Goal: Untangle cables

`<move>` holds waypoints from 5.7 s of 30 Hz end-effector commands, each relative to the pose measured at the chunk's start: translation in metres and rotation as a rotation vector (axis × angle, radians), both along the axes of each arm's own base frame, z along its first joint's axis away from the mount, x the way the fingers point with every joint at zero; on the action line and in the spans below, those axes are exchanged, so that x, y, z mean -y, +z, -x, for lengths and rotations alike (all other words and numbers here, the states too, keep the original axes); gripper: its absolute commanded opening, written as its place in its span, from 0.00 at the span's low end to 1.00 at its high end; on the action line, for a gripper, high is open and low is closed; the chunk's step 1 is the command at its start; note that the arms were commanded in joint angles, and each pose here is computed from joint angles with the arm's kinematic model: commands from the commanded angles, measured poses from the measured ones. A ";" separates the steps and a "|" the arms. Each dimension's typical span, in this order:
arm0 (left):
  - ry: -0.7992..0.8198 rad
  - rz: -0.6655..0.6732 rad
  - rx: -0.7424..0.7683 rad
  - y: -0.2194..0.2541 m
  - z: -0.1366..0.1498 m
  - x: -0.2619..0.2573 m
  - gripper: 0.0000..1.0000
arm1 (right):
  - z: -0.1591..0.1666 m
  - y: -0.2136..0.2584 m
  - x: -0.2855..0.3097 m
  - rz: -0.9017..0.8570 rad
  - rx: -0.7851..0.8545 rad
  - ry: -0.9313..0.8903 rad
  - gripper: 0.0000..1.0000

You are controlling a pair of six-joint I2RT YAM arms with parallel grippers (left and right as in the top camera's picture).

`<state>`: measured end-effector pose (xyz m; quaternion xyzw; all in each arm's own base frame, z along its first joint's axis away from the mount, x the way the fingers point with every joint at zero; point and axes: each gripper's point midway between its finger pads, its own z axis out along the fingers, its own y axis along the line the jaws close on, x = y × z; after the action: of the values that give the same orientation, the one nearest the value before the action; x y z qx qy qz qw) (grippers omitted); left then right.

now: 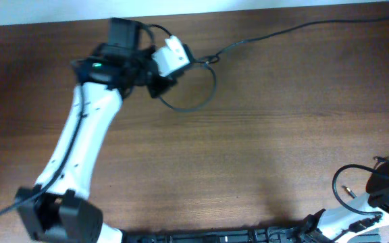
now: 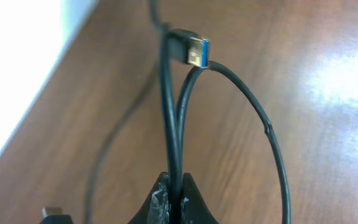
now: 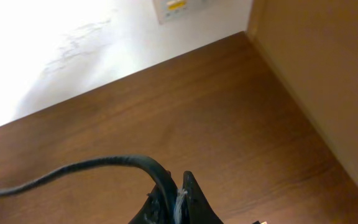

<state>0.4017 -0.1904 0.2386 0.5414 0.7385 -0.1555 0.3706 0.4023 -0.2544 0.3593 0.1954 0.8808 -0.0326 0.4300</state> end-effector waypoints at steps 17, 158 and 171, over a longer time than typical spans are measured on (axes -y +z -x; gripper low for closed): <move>0.084 0.152 -0.014 0.040 0.005 -0.039 0.00 | 0.030 0.011 0.024 -0.013 0.020 -0.064 0.04; -0.086 0.217 -0.081 0.046 0.043 0.038 0.99 | -0.176 -0.057 -0.149 0.070 0.101 0.314 0.04; -0.086 0.217 -0.081 0.046 0.043 0.038 0.99 | -0.144 -0.029 0.042 0.349 0.156 -0.214 0.04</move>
<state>0.3606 -0.2305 0.2785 0.5234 0.7103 -0.2736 0.3830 0.5572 -0.2552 0.3343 0.1680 0.8174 -0.1633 0.5263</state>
